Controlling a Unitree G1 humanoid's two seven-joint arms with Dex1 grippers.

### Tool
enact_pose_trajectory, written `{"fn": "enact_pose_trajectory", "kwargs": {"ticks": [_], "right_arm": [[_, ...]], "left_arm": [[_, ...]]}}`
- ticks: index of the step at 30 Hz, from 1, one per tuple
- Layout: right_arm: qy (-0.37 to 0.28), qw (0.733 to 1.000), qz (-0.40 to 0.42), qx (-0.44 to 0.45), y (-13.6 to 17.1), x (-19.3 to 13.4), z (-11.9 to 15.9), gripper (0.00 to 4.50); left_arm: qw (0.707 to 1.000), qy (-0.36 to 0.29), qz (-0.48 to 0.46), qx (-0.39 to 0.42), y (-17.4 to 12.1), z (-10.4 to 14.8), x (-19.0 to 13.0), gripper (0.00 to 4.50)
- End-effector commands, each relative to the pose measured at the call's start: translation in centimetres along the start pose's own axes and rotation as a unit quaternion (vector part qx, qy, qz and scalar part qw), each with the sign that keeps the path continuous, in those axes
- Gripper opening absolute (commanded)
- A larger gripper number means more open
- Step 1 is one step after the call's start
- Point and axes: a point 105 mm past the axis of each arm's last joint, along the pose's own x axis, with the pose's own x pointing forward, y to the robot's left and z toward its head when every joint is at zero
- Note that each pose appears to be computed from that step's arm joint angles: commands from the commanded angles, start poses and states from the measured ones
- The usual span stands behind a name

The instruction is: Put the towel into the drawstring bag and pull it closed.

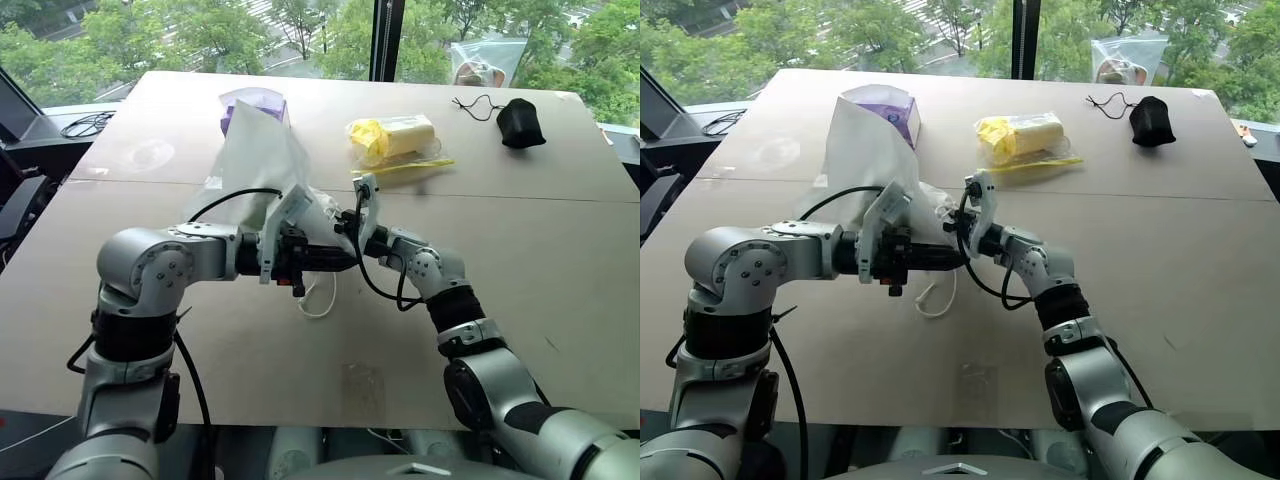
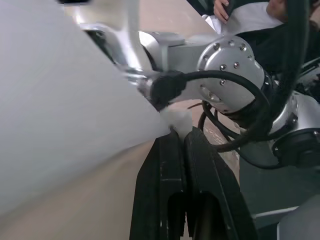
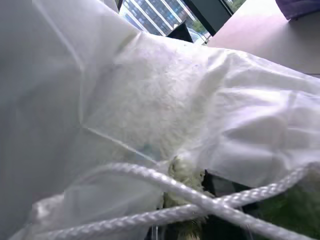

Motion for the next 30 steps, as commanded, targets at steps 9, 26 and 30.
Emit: {"fn": "enact_pose_trajectory", "kwargs": {"ticks": [9,26,30], "right_arm": [[-0.030,0.988,-0.082,-0.126,-0.2,-7.5,2.8,3.54],[0.074,0.906,-0.195,-0.368,-2.2,-8.2,2.9,4.48],[0.078,0.910,-0.162,-0.375,-1.3,-7.0,2.2,4.10]], "left_arm": [[0.978,-0.062,0.166,0.112,5.7,2.7,-3.9,0.00],[0.963,-0.025,0.166,0.211,7.6,6.0,-5.2,0.00],[0.961,-0.025,0.180,0.209,8.1,5.5,-4.7,0.00]]}}
